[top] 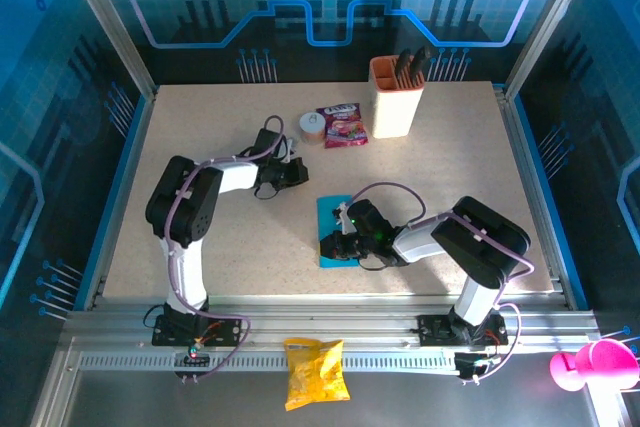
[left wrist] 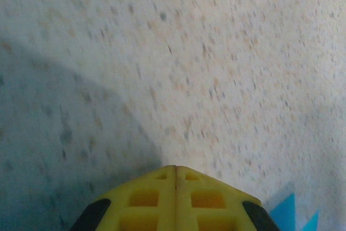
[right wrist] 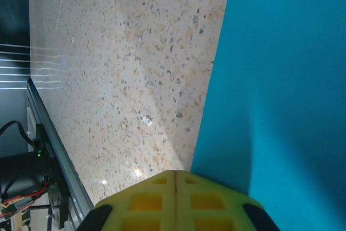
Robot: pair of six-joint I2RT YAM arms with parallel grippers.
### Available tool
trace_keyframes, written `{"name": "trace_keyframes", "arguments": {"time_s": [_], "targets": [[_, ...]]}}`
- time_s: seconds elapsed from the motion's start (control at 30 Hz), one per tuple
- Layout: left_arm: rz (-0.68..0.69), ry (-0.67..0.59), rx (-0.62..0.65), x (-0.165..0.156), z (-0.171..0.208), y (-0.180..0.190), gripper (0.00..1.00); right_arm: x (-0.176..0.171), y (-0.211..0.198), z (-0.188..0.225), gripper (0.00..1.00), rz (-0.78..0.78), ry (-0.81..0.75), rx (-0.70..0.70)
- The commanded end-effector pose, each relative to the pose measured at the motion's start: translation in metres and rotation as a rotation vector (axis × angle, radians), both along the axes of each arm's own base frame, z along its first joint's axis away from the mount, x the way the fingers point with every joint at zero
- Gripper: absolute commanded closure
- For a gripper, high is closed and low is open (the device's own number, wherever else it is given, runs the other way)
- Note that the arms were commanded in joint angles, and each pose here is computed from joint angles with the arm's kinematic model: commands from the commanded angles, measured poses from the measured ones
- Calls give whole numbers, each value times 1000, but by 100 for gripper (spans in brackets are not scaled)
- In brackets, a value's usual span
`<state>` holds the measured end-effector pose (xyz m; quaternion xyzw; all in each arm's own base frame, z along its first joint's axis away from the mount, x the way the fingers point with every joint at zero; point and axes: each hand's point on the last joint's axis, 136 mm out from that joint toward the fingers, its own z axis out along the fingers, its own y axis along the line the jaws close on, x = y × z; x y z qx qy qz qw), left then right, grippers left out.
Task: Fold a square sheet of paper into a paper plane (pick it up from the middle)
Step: First fold in half a square sheet of paper at the center of the table.
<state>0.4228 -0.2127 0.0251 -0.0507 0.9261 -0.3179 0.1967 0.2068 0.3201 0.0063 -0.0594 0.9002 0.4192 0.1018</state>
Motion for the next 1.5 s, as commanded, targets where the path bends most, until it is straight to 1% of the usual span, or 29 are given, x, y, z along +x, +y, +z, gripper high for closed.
{"name": "trace_keyframes", "arguments": {"time_s": [0.0,0.07,0.17,0.3,0.43,0.63,0.83,1.0,1.1,1.47], "targets": [[-76,-37,-67,-35,35,-29,100,-60,-73,-88,100,-27,267,-357],[-113,-39,-75,-58,39,-42,100,-61,-72,-89,100,-24,270,-354],[-140,-27,-97,-83,38,-54,100,-62,-73,-90,100,-23,278,-354],[-152,3,-97,-101,23,-57,100,-61,-71,-90,100,-28,272,-337],[-155,23,-86,-103,10,-57,100,-60,-69,-89,100,-29,271,-326],[-148,54,-31,-97,-14,-54,100,-59,-67,-85,100,-18,260,-312],[-117,101,42,-97,-34,-45,100,-60,-56,-68,100,78,196,-283],[-126,112,71,-100,-39,-41,100,-66,-49,-48,100,214,106,-370],[-131,115,80,-101,-41,-40,100,-71,-47,-42,100,269,67,-422],[-141,119,89,-101,-44,-40,100,-95,-52,-48,100,275,68,-447]]}}
